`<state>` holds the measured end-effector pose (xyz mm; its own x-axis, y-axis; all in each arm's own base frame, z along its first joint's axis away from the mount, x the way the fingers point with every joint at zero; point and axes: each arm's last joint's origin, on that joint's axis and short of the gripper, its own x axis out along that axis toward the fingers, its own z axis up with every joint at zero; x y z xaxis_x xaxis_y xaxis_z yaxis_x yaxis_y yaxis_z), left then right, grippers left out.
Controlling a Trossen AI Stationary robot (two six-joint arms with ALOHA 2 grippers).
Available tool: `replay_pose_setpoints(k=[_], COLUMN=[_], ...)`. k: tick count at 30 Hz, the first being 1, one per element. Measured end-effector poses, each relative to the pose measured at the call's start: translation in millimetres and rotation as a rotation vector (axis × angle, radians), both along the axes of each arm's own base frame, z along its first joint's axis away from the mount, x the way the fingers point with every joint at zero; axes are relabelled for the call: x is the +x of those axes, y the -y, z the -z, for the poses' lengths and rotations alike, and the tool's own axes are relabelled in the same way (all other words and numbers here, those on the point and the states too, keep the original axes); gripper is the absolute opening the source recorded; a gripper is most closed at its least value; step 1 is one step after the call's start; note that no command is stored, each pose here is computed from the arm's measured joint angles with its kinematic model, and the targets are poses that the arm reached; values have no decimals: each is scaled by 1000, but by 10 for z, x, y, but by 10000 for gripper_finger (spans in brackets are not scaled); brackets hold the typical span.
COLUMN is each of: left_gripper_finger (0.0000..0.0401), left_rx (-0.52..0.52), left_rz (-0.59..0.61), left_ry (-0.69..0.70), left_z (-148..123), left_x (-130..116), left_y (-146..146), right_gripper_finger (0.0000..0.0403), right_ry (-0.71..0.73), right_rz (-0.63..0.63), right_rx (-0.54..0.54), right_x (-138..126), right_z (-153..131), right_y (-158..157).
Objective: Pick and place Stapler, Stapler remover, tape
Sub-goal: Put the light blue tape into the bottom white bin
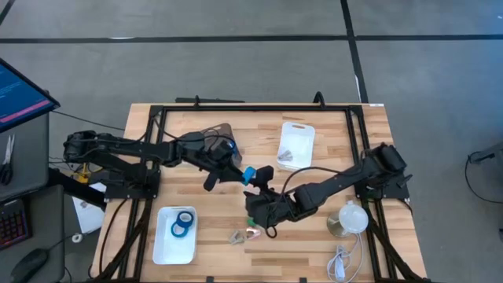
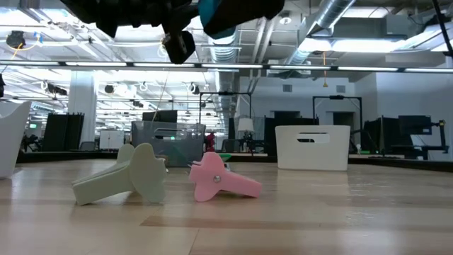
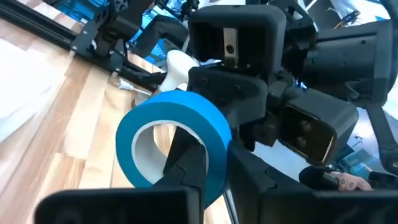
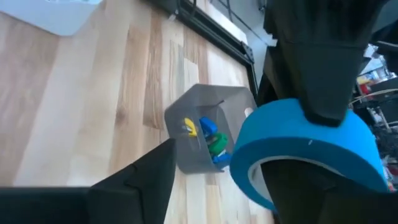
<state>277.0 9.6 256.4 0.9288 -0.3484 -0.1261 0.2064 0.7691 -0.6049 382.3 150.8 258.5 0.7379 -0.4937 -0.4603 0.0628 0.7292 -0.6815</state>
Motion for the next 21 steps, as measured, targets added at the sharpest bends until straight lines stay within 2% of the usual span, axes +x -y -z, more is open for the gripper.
replay_pose_setpoints(k=[16,21], left_gripper_finger=[31,26], left_rx=[21,60], left_rz=[-27,-8], left_ry=[-3,-8], left_z=[20,26], left_x=[2,-19], left_y=[-28,-22], right_gripper_finger=[168,145], right_ry=[-72,-151], right_rz=[27,109], right_rx=[65,85], right_x=[-355,-546], right_z=[-65,-1], right_y=[-189,-195])
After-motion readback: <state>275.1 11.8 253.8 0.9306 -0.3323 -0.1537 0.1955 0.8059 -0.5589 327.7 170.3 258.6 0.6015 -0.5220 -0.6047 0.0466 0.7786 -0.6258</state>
